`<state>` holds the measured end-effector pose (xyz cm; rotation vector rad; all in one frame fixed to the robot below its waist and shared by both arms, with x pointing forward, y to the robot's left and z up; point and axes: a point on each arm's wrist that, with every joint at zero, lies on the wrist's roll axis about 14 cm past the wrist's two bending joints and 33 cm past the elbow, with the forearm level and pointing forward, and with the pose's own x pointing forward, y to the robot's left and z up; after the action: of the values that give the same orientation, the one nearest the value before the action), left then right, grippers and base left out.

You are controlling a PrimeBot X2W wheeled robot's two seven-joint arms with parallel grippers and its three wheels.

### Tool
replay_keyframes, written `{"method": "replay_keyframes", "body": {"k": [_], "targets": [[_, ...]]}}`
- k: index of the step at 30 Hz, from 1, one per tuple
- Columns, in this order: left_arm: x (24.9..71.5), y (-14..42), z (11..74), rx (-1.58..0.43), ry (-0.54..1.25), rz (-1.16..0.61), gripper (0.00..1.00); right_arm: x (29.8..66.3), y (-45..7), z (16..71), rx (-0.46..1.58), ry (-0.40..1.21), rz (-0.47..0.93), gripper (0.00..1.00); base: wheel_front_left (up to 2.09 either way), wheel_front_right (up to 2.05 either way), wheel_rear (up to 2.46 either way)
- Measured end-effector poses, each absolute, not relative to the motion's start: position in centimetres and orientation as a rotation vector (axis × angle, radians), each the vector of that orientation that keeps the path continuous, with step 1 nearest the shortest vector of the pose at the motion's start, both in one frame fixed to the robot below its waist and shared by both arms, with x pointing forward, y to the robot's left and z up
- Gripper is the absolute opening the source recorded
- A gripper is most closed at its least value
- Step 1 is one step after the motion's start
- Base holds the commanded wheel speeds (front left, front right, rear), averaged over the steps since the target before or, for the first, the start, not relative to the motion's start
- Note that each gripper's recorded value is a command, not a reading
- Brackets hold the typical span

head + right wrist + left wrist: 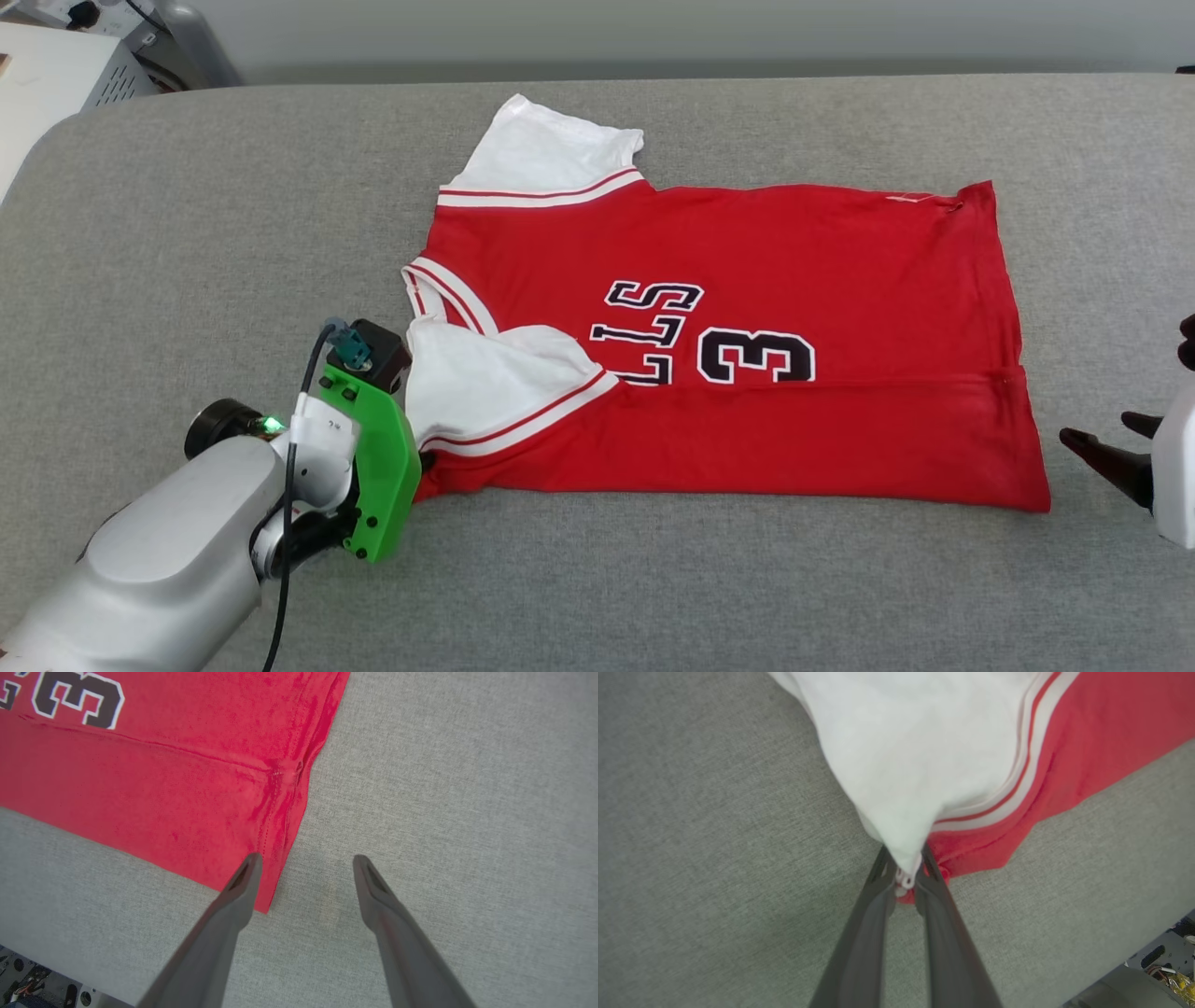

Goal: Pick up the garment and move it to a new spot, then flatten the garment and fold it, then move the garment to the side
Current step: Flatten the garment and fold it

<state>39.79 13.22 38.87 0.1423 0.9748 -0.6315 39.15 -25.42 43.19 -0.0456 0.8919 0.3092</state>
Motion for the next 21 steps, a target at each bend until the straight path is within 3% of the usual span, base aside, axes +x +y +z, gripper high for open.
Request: {"method": "replay_keyframes", "body": {"k": [16,17,18,21], "targets": [[40.0,14.0,37.0,0.109,0.995,-0.605,0.00,37.8,-22.1,34.8,0.037,1.093,0.314,1.00,0.00,0.00,0.00],[40.0,14.0,37.0,0.108,0.993,-0.604,0.00,37.9,-22.1,34.8,0.040,1.083,0.311,0.44,0.00,0.00,0.00],[40.0,14.0,37.0,0.105,0.989,-0.601,0.00,37.9,-22.1,34.8,0.039,1.069,0.311,0.00,0.00,0.00,0.00],[39.7,14.1,37.1,0.086,0.974,-0.589,0.00,38.3,-22.2,35.4,0.028,1.014,0.311,0.00,0.00,0.00,0.00]]}}
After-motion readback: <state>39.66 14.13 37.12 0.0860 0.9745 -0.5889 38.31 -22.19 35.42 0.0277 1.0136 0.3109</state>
